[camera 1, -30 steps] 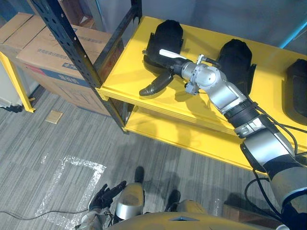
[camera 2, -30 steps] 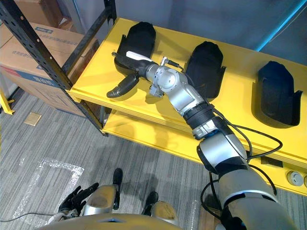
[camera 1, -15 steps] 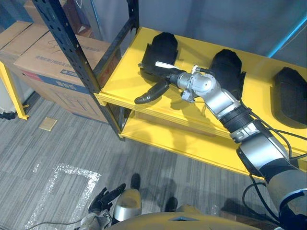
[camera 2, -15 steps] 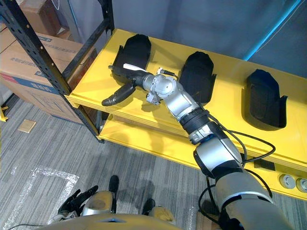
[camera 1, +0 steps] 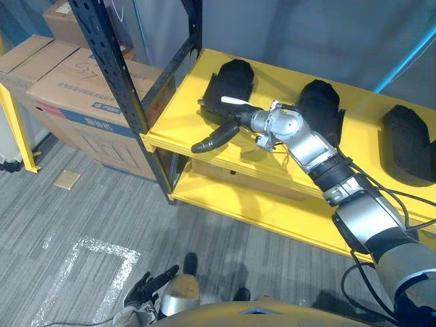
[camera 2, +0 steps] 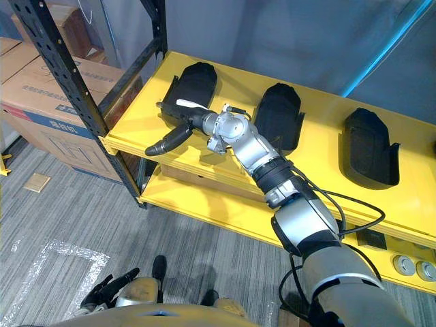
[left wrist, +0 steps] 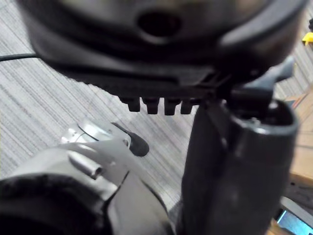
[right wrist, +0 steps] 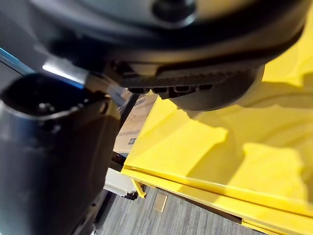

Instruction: Walk over and take three plastic housings, then place them on the shelf

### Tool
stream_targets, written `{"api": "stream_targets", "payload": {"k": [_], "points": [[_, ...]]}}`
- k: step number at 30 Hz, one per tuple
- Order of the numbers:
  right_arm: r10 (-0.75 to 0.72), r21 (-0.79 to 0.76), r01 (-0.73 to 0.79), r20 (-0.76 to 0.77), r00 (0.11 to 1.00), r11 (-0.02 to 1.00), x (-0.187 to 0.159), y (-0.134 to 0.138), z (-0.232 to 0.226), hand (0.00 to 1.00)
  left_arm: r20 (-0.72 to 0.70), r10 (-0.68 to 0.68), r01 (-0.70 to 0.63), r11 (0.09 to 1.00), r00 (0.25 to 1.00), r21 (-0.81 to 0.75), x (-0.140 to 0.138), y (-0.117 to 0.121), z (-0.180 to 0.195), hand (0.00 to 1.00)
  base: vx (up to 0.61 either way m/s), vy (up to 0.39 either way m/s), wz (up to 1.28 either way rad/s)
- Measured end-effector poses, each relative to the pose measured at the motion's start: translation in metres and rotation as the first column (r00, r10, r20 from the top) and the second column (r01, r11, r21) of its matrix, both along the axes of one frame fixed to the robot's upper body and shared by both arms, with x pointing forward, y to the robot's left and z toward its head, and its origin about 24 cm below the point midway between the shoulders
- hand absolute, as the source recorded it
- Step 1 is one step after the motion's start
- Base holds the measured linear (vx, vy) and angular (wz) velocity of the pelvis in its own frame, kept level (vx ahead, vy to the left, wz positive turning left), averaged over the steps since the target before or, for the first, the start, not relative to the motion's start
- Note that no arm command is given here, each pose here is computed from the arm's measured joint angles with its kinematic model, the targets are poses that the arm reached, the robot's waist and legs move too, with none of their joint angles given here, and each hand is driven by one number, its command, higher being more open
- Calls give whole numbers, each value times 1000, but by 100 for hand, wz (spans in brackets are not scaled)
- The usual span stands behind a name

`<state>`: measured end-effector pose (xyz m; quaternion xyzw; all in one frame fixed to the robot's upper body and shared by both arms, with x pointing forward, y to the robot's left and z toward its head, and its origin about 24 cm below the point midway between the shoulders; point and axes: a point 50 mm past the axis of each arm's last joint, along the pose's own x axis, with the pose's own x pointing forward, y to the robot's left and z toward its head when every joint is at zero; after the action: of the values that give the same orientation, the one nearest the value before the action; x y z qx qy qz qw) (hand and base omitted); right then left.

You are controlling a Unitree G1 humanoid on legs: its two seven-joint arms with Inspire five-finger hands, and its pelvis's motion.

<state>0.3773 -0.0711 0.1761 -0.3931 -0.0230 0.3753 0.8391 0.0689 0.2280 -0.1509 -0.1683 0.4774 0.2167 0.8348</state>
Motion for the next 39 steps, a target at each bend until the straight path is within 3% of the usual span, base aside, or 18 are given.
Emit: {"api": "stream_targets", "payload": {"k": [8, 11, 13, 14, 15, 17, 18, 20, 21, 23, 26, 29, 33, 36, 39], "points": [[-12, 12, 12, 26, 1000, 1000, 1, -1, -1, 100, -1, -2, 2, 1000, 1000, 4, 0, 1, 0, 100, 0, 0, 0], [-65, 78, 54, 142, 988, 995, 3, -3, 7, 100, -4, 9, -9, 1000, 1000, 9, -2, 3, 0, 100, 4, -9, -4], [-162, 232, 94, 295, 942, 968, 4, -12, 34, 100, 2, 16, -16, 1000, 1000, 17, -2, 4, 0, 100, -17, -5, -18], [-266, 353, 109, 432, 862, 929, 0, -22, 63, 100, 2, 22, -22, 999, 1000, 30, -3, 5, 0, 100, -25, 1, -21], [-289, 378, 109, 460, 840, 919, -2, -25, 70, 100, 0, 19, -19, 999, 1000, 35, -3, 6, 0, 100, -40, 7, -24], [-452, 552, 60, 610, 651, 832, -23, -58, 123, 100, -5, 18, -17, 998, 1000, 55, -7, 7, 0, 100, -43, 13, -23], [-492, 588, 40, 635, 595, 808, -31, -67, 135, 100, -8, 20, -20, 998, 1000, 57, -8, 8, -1, 100, -31, 20, -34], [-637, 700, -37, 669, 383, 713, -70, -116, 158, 100, -23, 26, -24, 997, 999, 71, -15, 11, -2, 100, -16, 23, -47], [-665, 719, -45, 664, 343, 694, -79, -129, 158, 100, -29, 27, -24, 997, 999, 73, -17, 12, -2, 100, 8, 19, -51], [-737, 774, -46, 617, 276, 632, -108, -174, 143, 100, -64, 32, -27, 997, 997, 72, -27, 13, -5, 100, 30, 17, -55], [-776, 794, 51, 575, 259, 605, -128, -202, 111, 100, -86, 23, -18, 998, 996, 55, -33, 10, -8, 100, 29, 16, -60], [-820, 796, 232, 490, 297, 560, -147, -227, 58, 100, -102, -7, 12, 999, 995, 51, -34, 6, -10, 100, 2, -11, -61], [-935, 812, 502, 143, 325, 298, -185, -245, -42, 100, -128, 1, 5, 999, 992, 44, -39, 2, -12, 100, 4, -29, -36], [-952, 657, 742, -126, 279, 130, -218, -246, -120, 100, -152, 17, -10, 999, 988, 47, -46, -2, -13, 100, 35, -7, -27], [-941, 411, 905, -250, 228, 110, -245, -243, -180, 100, -155, 20, -11, 998, 988, 55, -45, -3, -13, 100, 27, 14, -20]]}}
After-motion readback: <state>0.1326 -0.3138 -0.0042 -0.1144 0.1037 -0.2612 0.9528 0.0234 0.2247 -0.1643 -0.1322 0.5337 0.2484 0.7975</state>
